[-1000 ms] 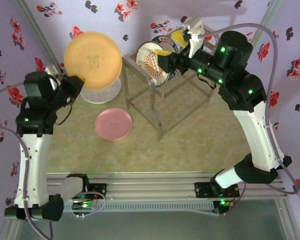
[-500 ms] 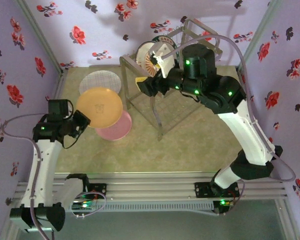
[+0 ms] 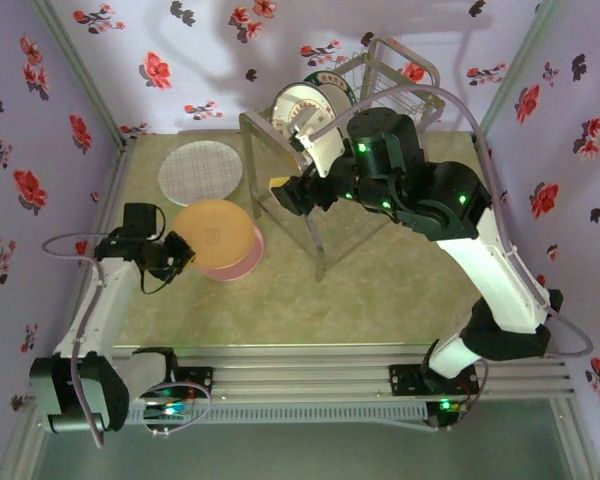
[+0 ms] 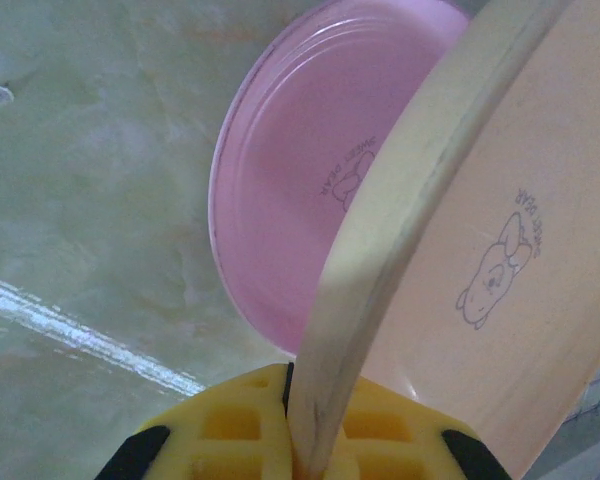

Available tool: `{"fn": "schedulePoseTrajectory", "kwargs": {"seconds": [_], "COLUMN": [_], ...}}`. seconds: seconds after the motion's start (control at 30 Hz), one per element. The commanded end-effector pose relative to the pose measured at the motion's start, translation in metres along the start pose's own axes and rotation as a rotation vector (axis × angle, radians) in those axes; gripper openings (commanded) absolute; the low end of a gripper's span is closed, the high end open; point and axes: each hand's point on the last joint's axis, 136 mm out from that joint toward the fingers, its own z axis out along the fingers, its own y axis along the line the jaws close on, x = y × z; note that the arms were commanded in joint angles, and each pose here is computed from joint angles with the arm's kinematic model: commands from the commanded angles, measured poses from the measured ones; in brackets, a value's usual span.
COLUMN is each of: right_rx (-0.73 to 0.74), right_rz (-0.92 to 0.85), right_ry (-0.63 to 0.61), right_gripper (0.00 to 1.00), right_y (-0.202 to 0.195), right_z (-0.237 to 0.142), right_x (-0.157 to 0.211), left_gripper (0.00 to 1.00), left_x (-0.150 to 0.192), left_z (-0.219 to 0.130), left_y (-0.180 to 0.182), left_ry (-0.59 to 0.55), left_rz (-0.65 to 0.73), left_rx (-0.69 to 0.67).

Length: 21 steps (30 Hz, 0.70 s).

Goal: Unload the plates from the dish rack

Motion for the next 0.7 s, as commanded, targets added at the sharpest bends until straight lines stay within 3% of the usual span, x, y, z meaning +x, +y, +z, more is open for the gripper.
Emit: {"fn": "schedulePoseTrajectory", "kwargs": {"seconds": [0.0, 0.47, 0.67], "right_rx": [0.049, 0.057, 0.057], "right_rz": [-0.017, -0.012, -0.018], "right_ry": [0.017, 0.002, 0.004], "right_gripper": [0.82, 0.82, 0.82], "right_y": [-0.004, -0.004, -0.004], "right_z": [-0.003, -0.004, -0.003], "right_x": [0.003, 0.003, 0.003], "left_gripper": [0.0, 0.0, 0.0], "left_x": [-0.005, -0.002, 0.0], "left_z": [0.012, 0.064, 0.07], "left_y": [-0.012, -0.004, 0.001], "left_ry": [0.002, 0.088, 0.103], "left_rz": [0.044, -0.004, 0.005], "left_rx": [0.05, 0.054, 0.033]}}
